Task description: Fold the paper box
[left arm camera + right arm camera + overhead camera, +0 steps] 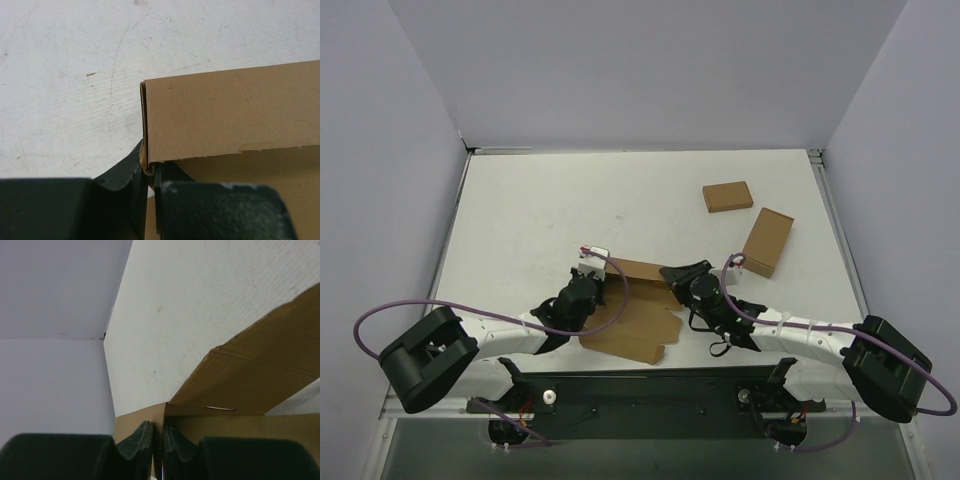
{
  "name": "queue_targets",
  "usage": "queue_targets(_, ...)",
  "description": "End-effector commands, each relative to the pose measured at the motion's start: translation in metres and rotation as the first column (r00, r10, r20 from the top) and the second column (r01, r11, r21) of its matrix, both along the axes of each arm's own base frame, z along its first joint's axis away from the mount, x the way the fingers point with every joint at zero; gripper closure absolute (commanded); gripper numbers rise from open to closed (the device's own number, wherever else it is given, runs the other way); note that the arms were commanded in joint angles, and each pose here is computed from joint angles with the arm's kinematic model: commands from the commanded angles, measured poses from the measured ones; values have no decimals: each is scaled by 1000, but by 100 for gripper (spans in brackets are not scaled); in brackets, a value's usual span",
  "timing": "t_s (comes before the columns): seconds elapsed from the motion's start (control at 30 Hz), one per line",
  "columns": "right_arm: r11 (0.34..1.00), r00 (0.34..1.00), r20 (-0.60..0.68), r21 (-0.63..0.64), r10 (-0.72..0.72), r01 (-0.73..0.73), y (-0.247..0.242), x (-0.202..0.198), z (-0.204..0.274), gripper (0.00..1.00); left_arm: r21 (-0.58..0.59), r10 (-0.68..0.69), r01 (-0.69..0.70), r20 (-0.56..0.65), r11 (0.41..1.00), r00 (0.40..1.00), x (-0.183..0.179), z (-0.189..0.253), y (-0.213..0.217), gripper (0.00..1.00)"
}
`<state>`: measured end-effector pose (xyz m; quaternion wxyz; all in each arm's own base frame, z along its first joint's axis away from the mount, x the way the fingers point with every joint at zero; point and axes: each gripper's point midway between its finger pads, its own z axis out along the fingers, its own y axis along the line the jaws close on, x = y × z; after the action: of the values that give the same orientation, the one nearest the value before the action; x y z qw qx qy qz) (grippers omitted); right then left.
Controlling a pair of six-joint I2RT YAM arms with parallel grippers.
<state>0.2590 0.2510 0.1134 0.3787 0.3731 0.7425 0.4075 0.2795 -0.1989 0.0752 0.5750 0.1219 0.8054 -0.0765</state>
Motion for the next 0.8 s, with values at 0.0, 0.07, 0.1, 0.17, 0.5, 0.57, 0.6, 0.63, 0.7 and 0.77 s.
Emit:
queue_targets(0.0, 993, 992, 82, 86, -93, 86, -6, 17, 27, 96, -19, -38, 38, 17, 999, 999, 3, 10, -13, 100)
queue_targets(0.07, 992, 991, 83, 84, -103, 96, -6, 19, 27, 100, -17, -37, 37, 15, 999, 999, 2, 9, -12, 100)
queue_targets(0.1, 992, 991, 87, 81, -101, 94, -5, 19, 28, 100, -18, -37, 37, 16, 999, 999, 3, 10, -12, 100)
queue_targets(0.17, 994, 991, 93, 68, -94, 88, -4, 20, 28, 100, -13, -33, 33, 15, 999, 999, 3, 9, -11, 100)
queue_targets(0.5, 983, 999, 37, -179, -26, 32, -32, -22, 1, 43, 81, 50, -46, -41, 996, 998, 14, -2, 0, 100)
queue_targets(0.57, 977, 998, 34, -209, -44, 50, -42, -31, -6, 39, 83, 54, -49, -62, 995, 997, 16, -6, 2, 100)
queue_targets(0.6, 972, 999, 13, -233, -33, 35, -49, -40, -20, 38, 67, 42, -37, -77, 997, 996, 16, -8, -2, 100)
queue_targets(0.63, 976, 999, -3, -215, -36, 35, -50, -43, -26, 37, 56, 35, -30, -86, 998, 996, 15, -10, -3, 100)
queue_targets(0.7, 972, 1000, -25, -236, -18, 12, -52, -50, -42, 36, 0, 10, -10, -101, 1000, 995, 16, -8, -7, 100)
queue_targets(0.77, 965, 999, -53, -260, 3, -17, -52, -56, -57, 34, -19, 0, -2, -113, 1000, 994, 14, -10, -6, 100)
